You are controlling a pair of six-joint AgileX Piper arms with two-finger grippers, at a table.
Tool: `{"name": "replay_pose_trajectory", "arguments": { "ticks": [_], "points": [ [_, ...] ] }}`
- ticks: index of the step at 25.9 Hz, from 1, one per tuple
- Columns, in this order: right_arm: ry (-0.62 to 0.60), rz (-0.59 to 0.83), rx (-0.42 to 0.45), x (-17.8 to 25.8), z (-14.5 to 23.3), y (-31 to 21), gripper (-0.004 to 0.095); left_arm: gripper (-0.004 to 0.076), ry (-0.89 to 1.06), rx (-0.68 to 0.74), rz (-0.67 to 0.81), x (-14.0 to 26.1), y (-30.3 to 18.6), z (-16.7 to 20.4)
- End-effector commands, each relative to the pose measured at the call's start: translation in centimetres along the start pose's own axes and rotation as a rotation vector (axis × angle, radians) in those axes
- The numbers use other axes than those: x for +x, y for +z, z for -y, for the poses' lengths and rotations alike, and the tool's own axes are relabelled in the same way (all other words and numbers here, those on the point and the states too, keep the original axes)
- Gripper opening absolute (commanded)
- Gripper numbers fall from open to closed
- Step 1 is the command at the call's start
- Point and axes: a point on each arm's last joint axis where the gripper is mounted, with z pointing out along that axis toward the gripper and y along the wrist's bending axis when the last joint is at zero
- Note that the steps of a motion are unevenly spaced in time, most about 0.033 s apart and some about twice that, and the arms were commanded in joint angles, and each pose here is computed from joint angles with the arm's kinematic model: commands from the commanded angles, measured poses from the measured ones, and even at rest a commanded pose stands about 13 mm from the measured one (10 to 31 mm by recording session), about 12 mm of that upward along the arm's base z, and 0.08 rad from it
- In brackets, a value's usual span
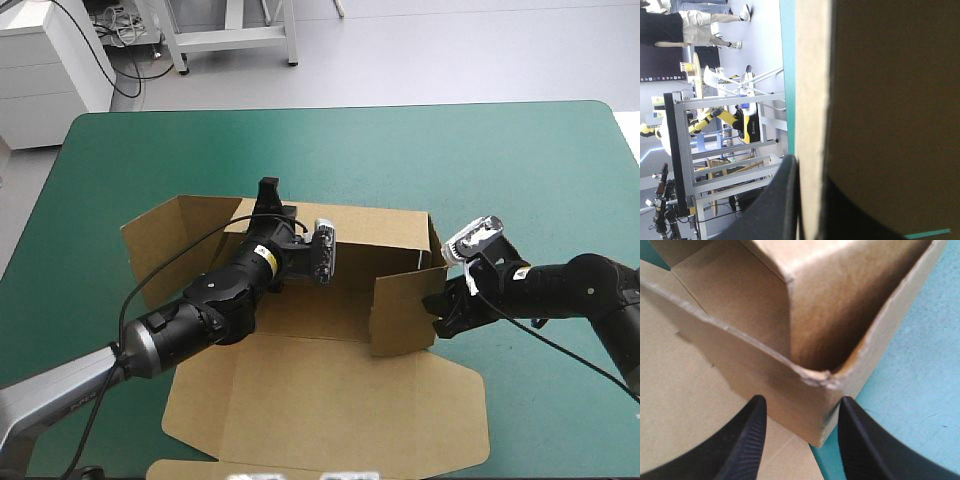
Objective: Fold the box
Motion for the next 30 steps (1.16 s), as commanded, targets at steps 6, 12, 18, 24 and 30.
{"name": "replay_pose_trajectory", "arguments": {
  "ticks": [6, 12, 18, 24, 30],
  "points": [
    [0.029, 0.168, 0.047, -2.1, -0.8, -0.7, 0.0415, -0.0008, -0.028, -0.052, 0.034, -0.1, -1.2, -1.4],
    [0.083, 0.178, 0.187, -2.8, -1.9, 0.1, 0.0415, -0.0008, -0.028, -0.052, 0.038, -0.1, -1.2, -1.4],
    [0.102, 0.251, 0.231, -3.6, -3.1, 0.4, 0.0373, -0.0008, -0.028, -0.052, 0.038, -0.1, -1.2, -1.4],
    [0.116, 0.247, 0.248, -3.6, -3.9, 0.7, 0.0338, -0.0008, -0.028, -0.052, 0.038, -0.1, -1.2, -1.4],
    [0.15, 0.222, 0.253, -3.5, -4.4, 1.5, 0.032, -0.0008, -0.028, -0.052, 0.038, -0.1, -1.2, -1.4]
  ]
}}
